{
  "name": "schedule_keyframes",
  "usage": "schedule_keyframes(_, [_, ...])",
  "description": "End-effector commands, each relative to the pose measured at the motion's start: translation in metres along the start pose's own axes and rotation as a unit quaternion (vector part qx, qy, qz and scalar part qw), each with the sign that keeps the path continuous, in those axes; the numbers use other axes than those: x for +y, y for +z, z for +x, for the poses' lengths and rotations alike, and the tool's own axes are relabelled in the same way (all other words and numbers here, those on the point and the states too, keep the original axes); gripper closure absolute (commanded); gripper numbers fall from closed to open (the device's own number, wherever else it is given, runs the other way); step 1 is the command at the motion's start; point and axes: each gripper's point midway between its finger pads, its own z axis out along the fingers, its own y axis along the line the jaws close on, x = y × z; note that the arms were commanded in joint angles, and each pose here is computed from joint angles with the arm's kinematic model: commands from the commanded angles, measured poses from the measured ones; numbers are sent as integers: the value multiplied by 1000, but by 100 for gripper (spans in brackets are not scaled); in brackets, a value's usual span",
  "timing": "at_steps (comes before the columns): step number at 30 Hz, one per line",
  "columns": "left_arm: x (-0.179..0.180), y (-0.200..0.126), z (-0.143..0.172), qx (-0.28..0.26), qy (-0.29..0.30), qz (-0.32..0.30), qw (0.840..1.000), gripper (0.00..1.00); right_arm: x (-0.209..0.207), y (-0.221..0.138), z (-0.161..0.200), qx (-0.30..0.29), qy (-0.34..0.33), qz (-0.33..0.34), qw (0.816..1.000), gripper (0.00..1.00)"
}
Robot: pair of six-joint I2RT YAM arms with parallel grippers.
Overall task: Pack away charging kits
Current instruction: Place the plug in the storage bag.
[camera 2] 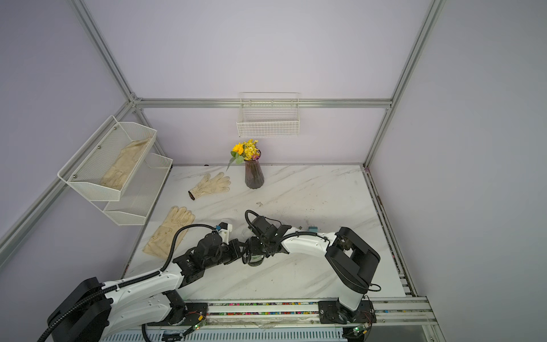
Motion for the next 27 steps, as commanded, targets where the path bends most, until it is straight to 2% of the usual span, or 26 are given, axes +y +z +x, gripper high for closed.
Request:
schedule_keyframes(1, [-1,-1,6,9,-8,23,1000,100,18,-2,-17,-28,-3,-27,999,74])
schedule_keyframes(3, [0,-1,7,9,-7,22,1000,100,18,-2,-20,-31,0,-22,999,72])
schedule_keyframes(8, [-2,0,6,16,8,13,1000,100,21,-2,-21,-25,-14,-19,999,58])
schedule_keyframes(10, [-1,2,7,22,14,6,1000,100,27,-9,-25,-33,-15,-32,999,51])
schedule_keyframes(14, [2,6,9,31,15,-5,999,100,37,-28,-25,-41,-16,-57,997,46])
schedule_keyframes(22, [-1,11,8,38,24,-13,999,98,23,-49,-23,-57,-4,-57,997,48])
schedule_keyframes(27, [-4,13,7,41,27,-14,999,98,8,-46,-26,-57,-5,-44,997,66])
